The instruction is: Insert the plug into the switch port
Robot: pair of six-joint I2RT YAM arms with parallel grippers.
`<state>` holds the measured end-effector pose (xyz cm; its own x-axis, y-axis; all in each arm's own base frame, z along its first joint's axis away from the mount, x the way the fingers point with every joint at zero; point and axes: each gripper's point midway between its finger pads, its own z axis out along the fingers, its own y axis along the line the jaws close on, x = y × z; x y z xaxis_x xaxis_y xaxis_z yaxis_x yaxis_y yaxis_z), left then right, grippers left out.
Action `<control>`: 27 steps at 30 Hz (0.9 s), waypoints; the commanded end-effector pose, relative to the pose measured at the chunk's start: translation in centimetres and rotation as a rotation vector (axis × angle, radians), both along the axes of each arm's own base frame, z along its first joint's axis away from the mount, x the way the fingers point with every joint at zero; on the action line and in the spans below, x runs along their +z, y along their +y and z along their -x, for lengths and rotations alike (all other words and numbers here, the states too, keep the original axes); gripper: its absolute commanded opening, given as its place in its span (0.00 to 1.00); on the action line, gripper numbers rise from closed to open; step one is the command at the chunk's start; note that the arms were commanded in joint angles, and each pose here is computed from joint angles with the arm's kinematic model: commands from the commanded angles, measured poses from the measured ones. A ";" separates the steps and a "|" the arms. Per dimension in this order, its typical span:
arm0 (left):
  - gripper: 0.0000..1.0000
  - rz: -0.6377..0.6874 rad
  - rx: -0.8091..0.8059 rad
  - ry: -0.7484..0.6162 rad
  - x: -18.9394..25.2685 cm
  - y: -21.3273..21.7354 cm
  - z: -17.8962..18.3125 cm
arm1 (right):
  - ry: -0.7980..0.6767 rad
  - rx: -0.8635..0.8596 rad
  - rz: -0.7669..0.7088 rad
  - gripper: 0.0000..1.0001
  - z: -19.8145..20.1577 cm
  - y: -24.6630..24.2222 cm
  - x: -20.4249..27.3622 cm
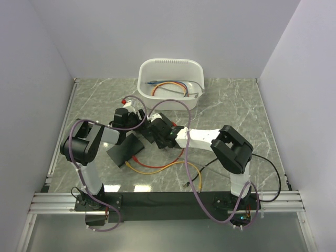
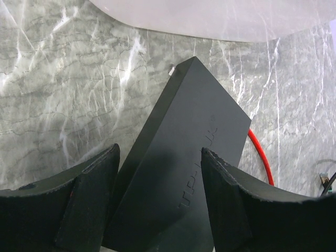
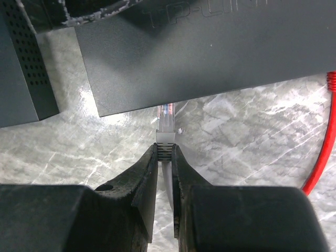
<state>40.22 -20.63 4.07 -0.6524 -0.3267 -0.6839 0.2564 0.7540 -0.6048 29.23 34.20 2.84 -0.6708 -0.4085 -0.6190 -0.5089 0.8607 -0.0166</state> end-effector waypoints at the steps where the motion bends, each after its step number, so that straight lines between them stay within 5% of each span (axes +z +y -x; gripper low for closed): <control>1: 0.70 -0.021 -0.037 0.053 -1.8 -0.2 0.9 | -0.088 0.035 -0.068 0.00 -2.0 1.7 2.7; 27: 0.68 -0.015 -0.047 0.069 -2.4 -0.3 1.4 | -0.113 0.054 -0.101 0.00 -3.0 1.4 2.9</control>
